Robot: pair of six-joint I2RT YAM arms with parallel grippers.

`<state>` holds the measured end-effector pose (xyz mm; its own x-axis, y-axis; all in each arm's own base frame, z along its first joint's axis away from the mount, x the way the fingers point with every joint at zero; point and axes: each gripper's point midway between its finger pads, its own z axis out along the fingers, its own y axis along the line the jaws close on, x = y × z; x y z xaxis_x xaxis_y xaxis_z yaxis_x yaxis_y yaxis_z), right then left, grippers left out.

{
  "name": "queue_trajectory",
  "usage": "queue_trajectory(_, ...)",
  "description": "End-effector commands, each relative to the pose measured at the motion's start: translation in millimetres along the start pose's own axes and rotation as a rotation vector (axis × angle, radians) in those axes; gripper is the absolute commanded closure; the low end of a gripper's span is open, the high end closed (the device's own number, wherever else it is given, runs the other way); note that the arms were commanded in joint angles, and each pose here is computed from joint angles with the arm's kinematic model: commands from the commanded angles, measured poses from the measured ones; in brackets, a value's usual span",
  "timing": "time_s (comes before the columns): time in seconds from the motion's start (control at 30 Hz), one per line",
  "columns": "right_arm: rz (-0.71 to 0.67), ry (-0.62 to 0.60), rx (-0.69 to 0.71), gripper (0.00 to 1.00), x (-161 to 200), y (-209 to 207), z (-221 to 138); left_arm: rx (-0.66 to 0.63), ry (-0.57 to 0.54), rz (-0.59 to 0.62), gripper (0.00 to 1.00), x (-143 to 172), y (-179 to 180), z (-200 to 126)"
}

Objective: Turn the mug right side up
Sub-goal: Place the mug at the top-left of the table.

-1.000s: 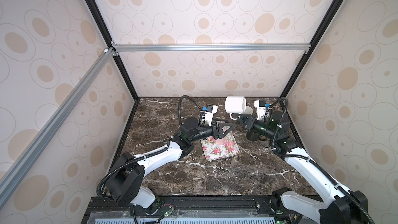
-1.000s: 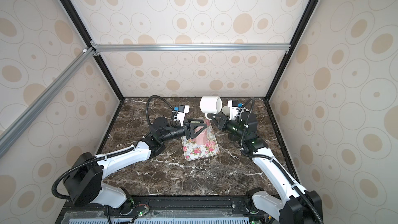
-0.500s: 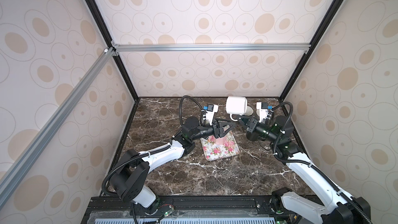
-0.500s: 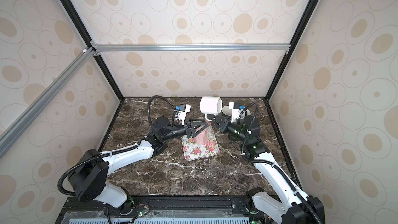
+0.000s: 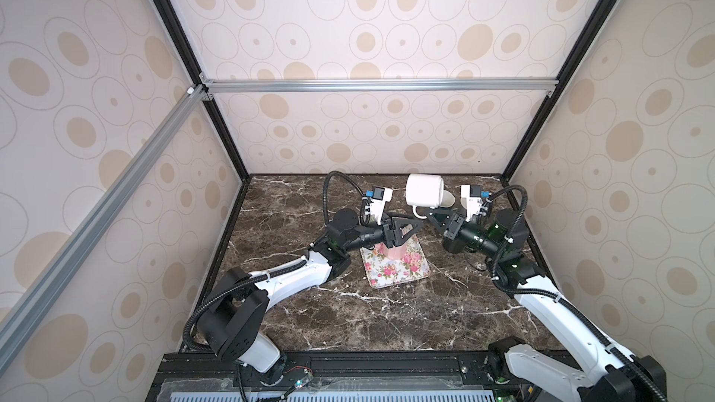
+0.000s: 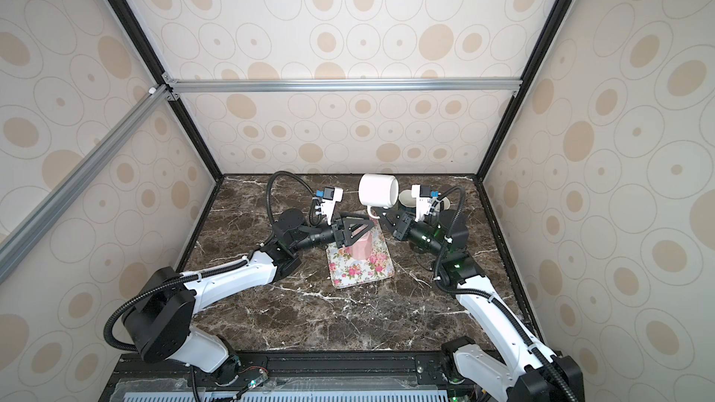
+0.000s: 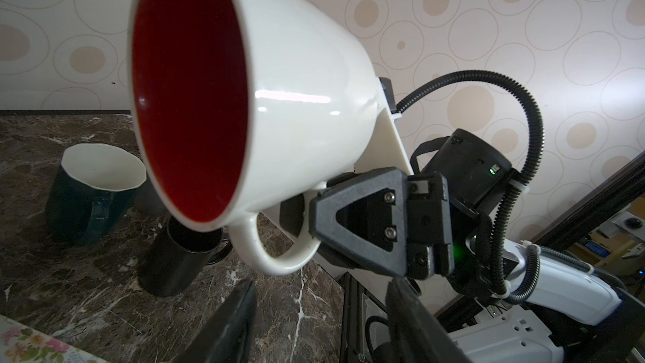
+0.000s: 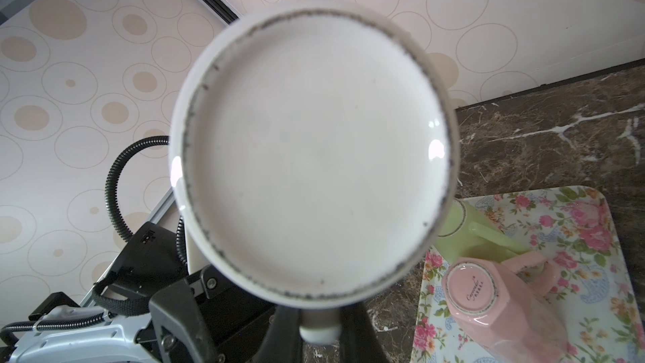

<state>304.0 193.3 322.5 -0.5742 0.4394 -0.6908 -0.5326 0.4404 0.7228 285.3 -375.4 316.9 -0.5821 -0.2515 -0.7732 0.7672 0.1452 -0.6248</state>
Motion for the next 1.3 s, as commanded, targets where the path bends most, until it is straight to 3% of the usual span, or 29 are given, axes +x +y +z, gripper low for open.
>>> queue_trajectory(0.0, -0.098, -0.098, -0.114, 1.00, -24, 36, -11, 0.050, -0.054, 0.025, 0.41, -25, -14, 3)
queue_trajectory(0.9, -0.095, -0.071, -0.142, 1.00, -16, 35, -9, 0.011, -0.053, 0.024, 0.42, -36, 2, 14)
queue_trajectory(1.2, -0.110, -0.038, -0.151, 1.00, -7, 29, -2, 0.059, -0.046, 0.009, 0.48, -37, -2, 18)
queue_trajectory(1.27, -0.119, -0.026, -0.163, 1.00, -4, 30, -1, 0.055, -0.041, 0.013, 0.54, -36, -2, 18)
